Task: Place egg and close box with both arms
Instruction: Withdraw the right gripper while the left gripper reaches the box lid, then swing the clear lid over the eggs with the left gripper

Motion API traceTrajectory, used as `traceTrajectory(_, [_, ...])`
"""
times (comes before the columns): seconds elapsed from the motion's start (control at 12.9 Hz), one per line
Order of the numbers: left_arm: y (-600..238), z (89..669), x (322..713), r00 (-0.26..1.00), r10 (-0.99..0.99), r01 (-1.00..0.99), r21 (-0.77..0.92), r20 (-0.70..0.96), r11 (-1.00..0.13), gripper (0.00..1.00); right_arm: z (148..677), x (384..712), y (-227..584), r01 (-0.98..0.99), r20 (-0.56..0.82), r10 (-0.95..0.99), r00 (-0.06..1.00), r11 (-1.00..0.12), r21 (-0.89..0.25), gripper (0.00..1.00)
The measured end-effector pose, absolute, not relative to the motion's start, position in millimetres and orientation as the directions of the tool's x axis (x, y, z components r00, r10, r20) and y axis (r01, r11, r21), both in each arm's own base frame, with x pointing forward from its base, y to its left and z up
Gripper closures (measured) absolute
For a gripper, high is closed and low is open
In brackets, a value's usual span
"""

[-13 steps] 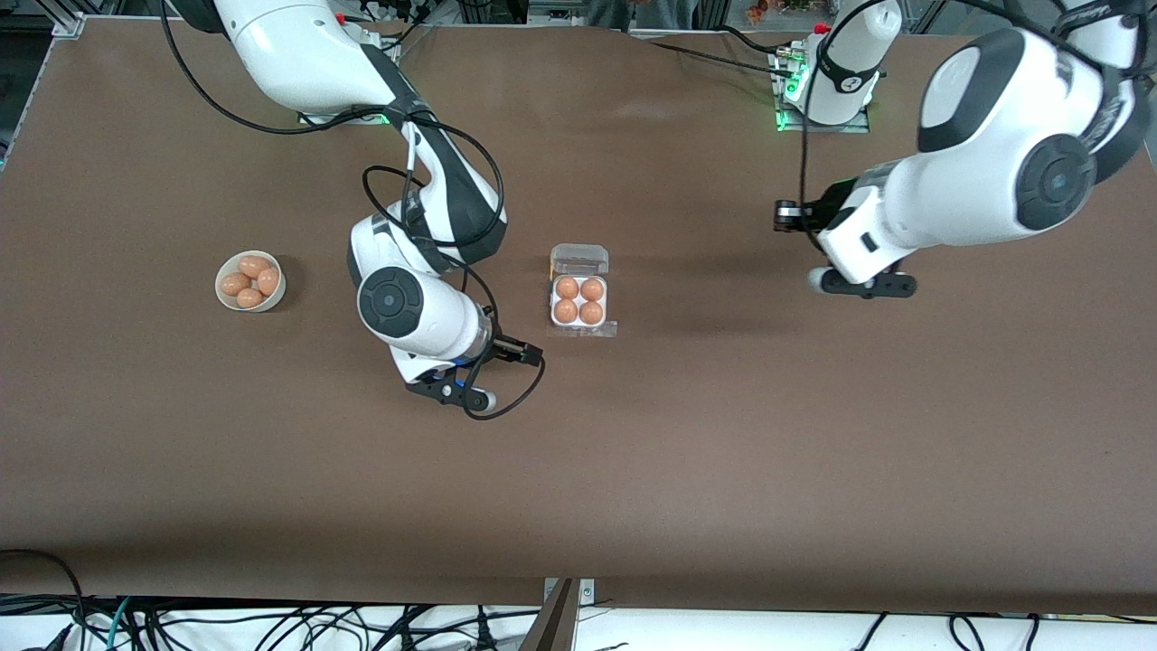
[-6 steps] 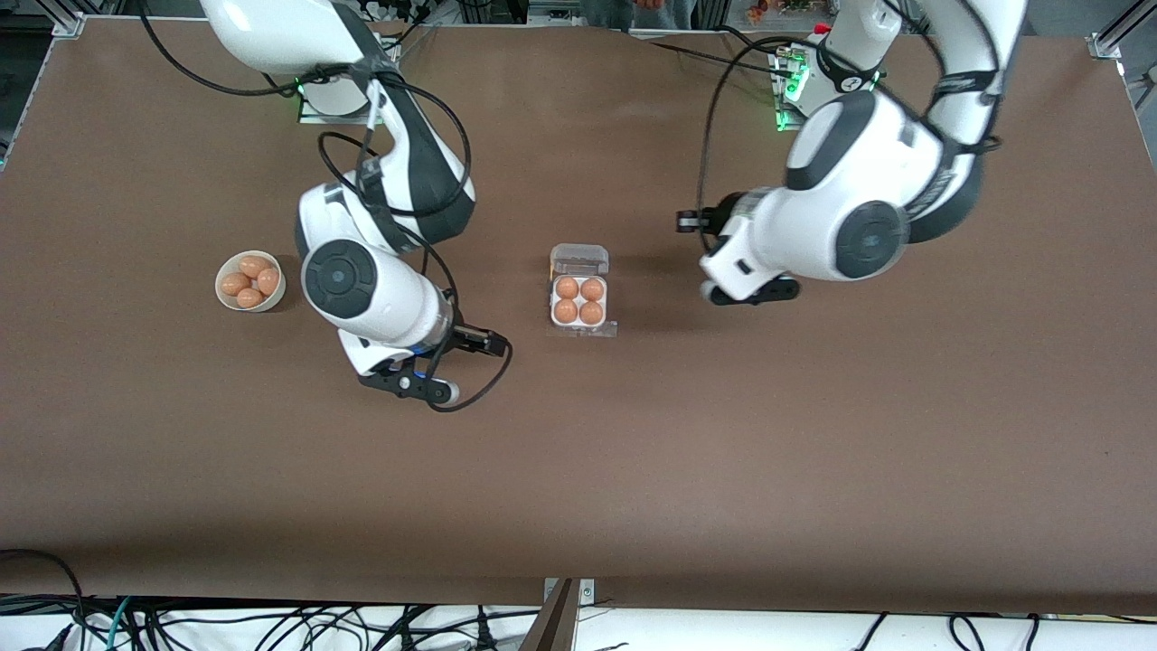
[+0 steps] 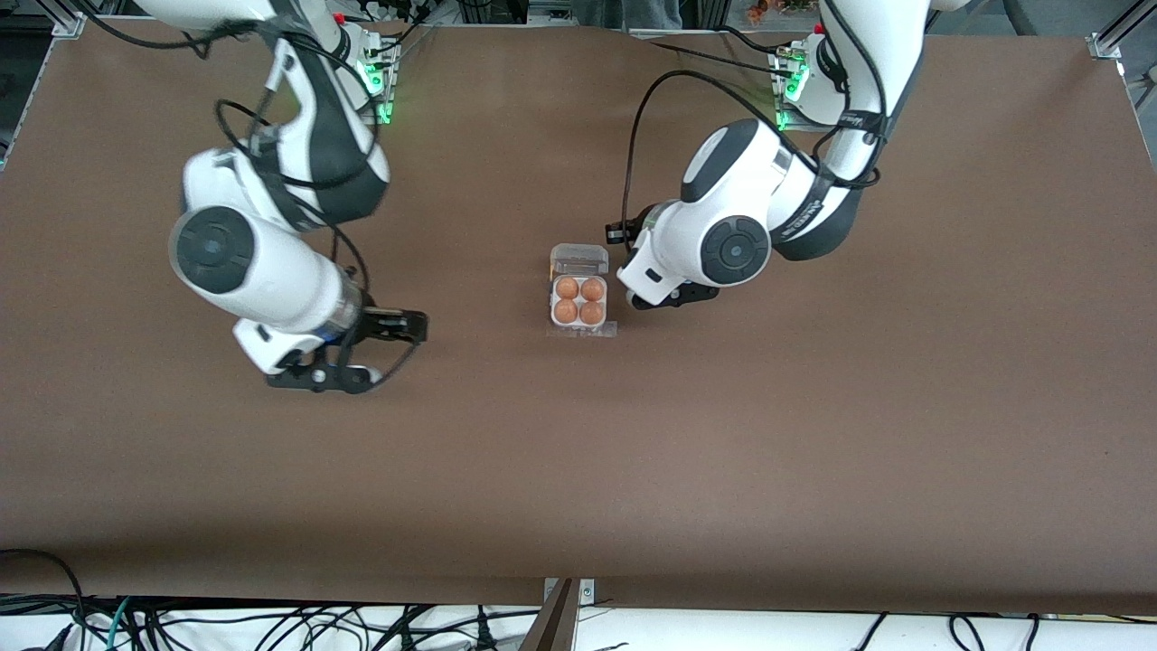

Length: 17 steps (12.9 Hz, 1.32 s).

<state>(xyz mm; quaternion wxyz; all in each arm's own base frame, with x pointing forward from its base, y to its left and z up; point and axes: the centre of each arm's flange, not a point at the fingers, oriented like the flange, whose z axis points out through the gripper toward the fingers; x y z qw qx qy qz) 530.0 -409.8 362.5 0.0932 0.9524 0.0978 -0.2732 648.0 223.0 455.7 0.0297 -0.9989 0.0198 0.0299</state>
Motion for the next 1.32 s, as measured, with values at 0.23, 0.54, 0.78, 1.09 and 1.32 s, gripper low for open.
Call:
traceTrajectory(0.23, [-441, 337, 517, 0.843, 0.133, 0.23, 0.125, -0.521, -0.965, 0.85, 511, 621, 162, -0.071, -0.037, -0.067, 0.997, -0.993, -0.094, 0.0])
traceTrajectory(0.54, [-464, 310, 498, 0.83, 0.126, 0.207, 0.09, -0.544, -0.974, 0.86, 571, 577, 114, -0.04, -0.042, -0.037, 0.998, -0.996, -0.076, 0.0])
traceTrajectory(0.78, [-471, 295, 490, 0.82, 0.132, 0.203, 0.066, -0.558, -0.977, 0.86, 580, 574, 103, -0.022, -0.023, -0.022, 0.999, -0.999, -0.024, 0.0])
traceTrajectory(1.09, [-481, 277, 479, 0.81, 0.132, 0.191, 0.043, -0.572, -0.981, 0.89, 597, 572, 85, -0.04, 0.008, -0.04, 0.999, -0.999, -0.016, 0.0])
traceTrajectory(1.32, [-480, 277, 481, 0.81, 0.14, 0.198, 0.04, -0.569, -0.979, 0.94, 600, 573, 60, -0.009, 0.011, -0.009, 1.0, -1.0, -0.014, 0.0])
